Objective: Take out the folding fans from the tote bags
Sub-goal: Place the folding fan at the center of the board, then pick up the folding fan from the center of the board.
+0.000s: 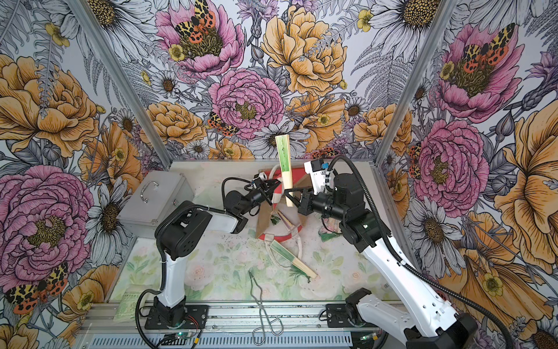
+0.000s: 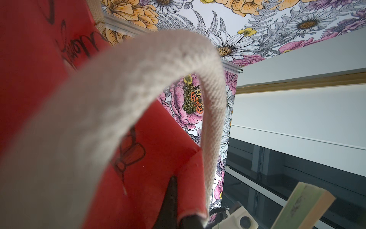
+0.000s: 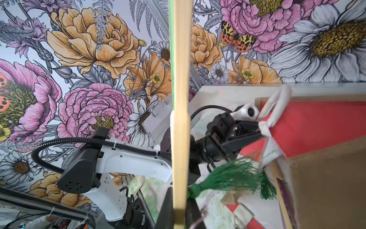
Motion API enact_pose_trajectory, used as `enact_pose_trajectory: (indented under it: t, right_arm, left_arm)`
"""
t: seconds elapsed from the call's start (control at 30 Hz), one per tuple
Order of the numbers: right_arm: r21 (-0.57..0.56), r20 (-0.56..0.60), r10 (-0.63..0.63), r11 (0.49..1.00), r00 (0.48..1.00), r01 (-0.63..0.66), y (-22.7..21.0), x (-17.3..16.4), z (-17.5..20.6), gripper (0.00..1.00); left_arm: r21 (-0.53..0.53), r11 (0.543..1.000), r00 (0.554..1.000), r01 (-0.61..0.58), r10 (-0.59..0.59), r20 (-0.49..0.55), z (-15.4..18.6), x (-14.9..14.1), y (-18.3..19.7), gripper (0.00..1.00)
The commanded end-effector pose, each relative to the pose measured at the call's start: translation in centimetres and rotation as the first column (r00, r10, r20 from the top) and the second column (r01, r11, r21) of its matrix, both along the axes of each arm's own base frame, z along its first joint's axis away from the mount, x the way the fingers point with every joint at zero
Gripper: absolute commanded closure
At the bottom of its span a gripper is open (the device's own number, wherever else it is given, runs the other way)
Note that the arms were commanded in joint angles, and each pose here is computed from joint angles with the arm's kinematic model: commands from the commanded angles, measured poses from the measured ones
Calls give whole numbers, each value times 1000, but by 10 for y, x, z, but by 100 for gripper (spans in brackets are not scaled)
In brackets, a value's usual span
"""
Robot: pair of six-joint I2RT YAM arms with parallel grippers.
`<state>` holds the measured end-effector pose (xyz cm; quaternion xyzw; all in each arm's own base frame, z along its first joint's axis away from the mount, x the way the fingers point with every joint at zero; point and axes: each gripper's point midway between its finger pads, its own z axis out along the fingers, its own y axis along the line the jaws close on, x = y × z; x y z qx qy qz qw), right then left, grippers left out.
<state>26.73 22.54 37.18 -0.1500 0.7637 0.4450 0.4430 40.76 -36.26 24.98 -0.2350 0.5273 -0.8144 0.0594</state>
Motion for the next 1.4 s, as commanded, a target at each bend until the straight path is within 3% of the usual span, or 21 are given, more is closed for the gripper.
enact_pose_trajectory:
  t: [0.0, 0.1, 0.2, 0.27, 0.33, 0.47, 0.57, 0.73, 0.83, 0.9, 1.0, 1.1, 1.23, 1.37]
  right_arm:
    - [-44, 81, -160, 985, 984, 164, -22, 25, 15, 100]
    - [-117, 59, -386, 913, 921, 391, -62, 42, 0, 100]
    - [-219, 6, -591, 786, 807, 578, -110, 51, -32, 100]
    - [-313, -34, -684, 700, 729, 642, -139, 53, -63, 100]
    - [-403, -94, -731, 649, 676, 646, -159, 55, -98, 100]
    - [-520, -259, -750, 639, 609, 566, -178, 60, -174, 100]
    - [-592, -311, -763, 622, 567, 513, -185, 65, -211, 100]
    - [-646, -368, -760, 624, 536, 440, -187, 70, -245, 64]
    - [-635, -379, -733, 650, 565, 418, -182, 68, -244, 49]
    - [-600, -383, -692, 690, 612, 405, -174, 63, -234, 40]
    - [-480, -392, -532, 814, 750, 327, -142, 48, -210, 37]
    - [-371, -394, -337, 909, 855, 188, -106, 18, -196, 33]
    - [-361, -329, -204, 929, 922, 76, -74, -18, -205, 32]
    - [-412, -266, -193, 908, 945, 70, -59, -29, -231, 34]
  left_arm:
    - [-96, 995, 993, 21, -32, -112, 10, 5, 3, 100]
    - [-95, 995, 993, 19, -30, -111, 11, 4, 4, 100]
    - [-91, 996, 993, 12, -23, -117, 8, 5, 7, 100]
    - [-87, 996, 992, 9, -19, -121, 6, 5, 8, 100]
    - [-83, 996, 992, 8, -19, -128, 3, 4, 8, 100]
    - [-75, 997, 991, -1, -9, -137, -2, 5, 12, 100]
    - [-73, 997, 991, -7, -3, -136, -1, 5, 16, 100]
    - [-70, 997, 992, -21, 12, -123, 3, 6, 24, 100]
    - [-54, 998, 995, -42, 37, -98, 4, 9, 31, 100]
    - [-46, 997, 994, -56, 52, -94, 1, 13, 37, 100]
    - [-43, 997, 993, -68, 63, -97, -1, 17, 40, 100]
    - [-47, 996, 993, -76, 71, -99, -1, 21, 43, 100]
    - [-56, 996, 993, -74, 68, -100, 2, 23, 42, 100]
    - [-59, 996, 993, -67, 61, -105, 1, 23, 40, 100]
